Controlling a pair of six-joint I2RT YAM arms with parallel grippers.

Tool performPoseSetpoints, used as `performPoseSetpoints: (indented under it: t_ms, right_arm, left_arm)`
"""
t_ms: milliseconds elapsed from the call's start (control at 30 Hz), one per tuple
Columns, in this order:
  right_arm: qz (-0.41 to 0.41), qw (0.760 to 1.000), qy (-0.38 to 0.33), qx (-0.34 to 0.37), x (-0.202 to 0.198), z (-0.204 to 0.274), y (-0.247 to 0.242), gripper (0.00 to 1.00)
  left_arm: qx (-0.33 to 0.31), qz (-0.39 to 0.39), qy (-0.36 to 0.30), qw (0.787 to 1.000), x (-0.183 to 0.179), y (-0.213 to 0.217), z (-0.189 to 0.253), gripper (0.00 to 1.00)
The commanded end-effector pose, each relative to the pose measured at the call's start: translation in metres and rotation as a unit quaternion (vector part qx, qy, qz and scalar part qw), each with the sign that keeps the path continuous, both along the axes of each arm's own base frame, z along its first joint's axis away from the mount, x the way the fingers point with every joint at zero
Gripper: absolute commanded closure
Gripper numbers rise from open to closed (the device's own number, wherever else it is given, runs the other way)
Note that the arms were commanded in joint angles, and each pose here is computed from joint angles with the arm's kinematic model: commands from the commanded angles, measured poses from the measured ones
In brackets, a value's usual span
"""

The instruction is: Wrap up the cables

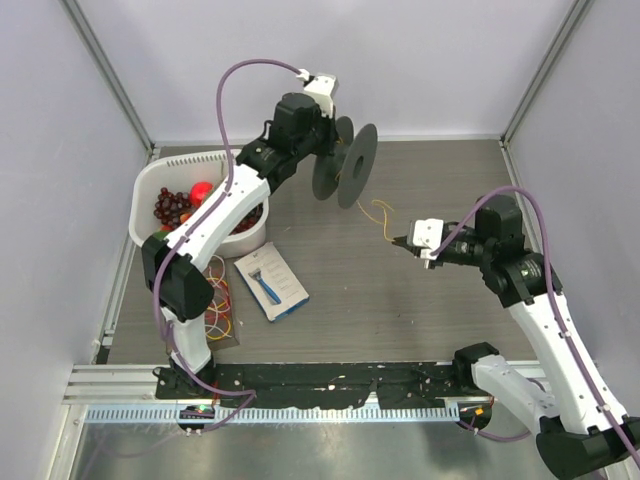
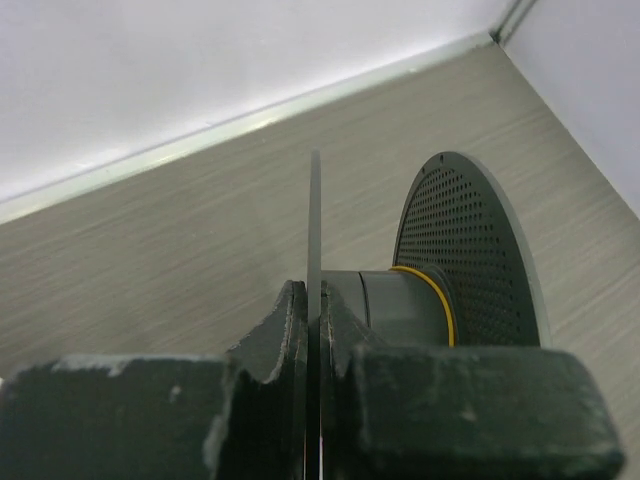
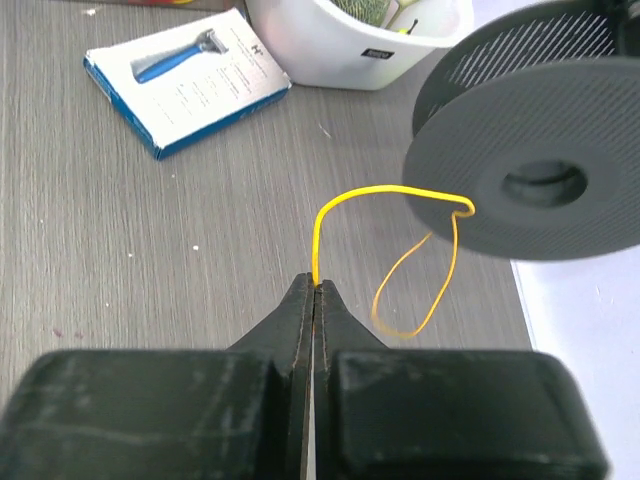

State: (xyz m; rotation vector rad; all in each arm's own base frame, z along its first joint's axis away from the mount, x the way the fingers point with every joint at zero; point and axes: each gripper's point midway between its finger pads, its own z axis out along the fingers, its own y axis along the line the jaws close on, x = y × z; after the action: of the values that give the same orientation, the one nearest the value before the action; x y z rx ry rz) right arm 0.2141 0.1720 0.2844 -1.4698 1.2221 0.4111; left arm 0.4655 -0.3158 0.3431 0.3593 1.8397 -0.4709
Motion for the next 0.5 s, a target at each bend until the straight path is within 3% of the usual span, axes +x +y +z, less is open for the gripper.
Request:
performPoseSetpoints:
  t_ms: [0,467]
  right_arm:
    - [0.003,1.0,-0.009,0.03,0.01,0.029,0.011,0.99]
    - [0.074,0.997,0.017,-0.014,-0.022,-0.012,0.039,0.99]
  left_arm:
    - [-0.052,-0.041,-0.05,0.997,-0.019,-0.02,0.048,1.0]
    - [-0.161,0.056,0.009,0.985,-0.005,-0.015,0.077,1.0]
